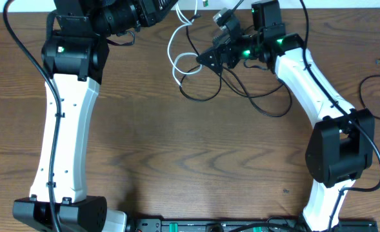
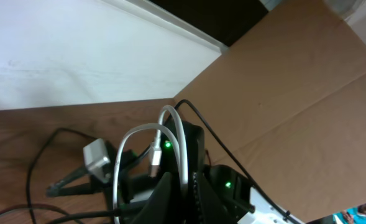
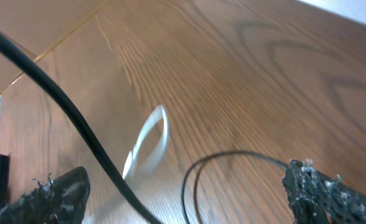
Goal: Untangle cables
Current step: 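Lift the white cable upward with the left gripper as right gripper grasps black cable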
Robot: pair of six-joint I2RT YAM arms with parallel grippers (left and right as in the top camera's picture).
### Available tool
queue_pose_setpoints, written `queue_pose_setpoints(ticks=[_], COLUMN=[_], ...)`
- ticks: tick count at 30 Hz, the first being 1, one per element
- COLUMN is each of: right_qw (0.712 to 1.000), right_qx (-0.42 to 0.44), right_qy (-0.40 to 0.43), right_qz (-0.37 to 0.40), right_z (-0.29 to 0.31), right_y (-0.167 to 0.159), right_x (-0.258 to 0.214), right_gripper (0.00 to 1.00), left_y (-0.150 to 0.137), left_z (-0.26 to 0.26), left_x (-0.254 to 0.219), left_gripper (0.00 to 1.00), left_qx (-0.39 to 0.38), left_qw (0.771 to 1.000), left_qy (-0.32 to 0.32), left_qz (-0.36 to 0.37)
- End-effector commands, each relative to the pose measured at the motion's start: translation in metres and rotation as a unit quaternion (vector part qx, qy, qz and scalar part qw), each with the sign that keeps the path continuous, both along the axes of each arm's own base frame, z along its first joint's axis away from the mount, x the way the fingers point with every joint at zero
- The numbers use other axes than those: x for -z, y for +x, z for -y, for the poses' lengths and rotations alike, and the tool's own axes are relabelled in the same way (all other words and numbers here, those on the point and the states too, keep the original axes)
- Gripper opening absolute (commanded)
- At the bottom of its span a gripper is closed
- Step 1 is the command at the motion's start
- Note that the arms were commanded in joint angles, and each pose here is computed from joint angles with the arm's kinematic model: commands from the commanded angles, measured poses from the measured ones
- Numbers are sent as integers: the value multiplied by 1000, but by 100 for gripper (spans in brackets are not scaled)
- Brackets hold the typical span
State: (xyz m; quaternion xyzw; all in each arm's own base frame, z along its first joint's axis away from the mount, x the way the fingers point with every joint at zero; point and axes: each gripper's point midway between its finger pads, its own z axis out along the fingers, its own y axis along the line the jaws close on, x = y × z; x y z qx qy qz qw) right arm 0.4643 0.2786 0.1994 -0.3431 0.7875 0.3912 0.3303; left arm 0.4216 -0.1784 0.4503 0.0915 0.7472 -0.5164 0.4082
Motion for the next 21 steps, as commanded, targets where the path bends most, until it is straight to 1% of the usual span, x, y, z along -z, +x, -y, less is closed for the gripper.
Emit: queue_pose_setpoints(ticks=[1,3,5,7,9,11,15,18,21], right_qw=[999,1000,999,997,996,993,988,980,978], right_qx=[-27,-6,31,66,82,108,133,165,171], right_qy=[12,3,-15,-28,-35,-46,-64,-83,-89], right_qz=[13,10,1,-10,-16,-28,-46,-68,-83], right_z=[-19,-19,-14,-9,-5,0,7,14,16], right_y=[-9,-4,6,14,18,24,28,33,35], right_x=[-6,-4,3,9,14,22,38,56,70], right_gripper=[91,84,69,47,26,1,1,1,1], left_y=[-14,-14,-14,-15,-16,-16,-14,-9,-4], left_z=[0,0,0,0,1,1,-7,-22,-36], left_x=[-17,-17,-17,-18,-21,-25,-42,-54,-59], left_gripper=[7,7,8,8,8,7,8,7,7], left_qx=[14,14,14,14,15,14,4,-15,-32], left_qw=[1000,1000,1000,1000,1000,999,998,997,996], left_qy=[-11,-11,-12,-12,-13,-20,-32,-51,-65], left_qz=[12,12,11,12,18,20,49,53,49])
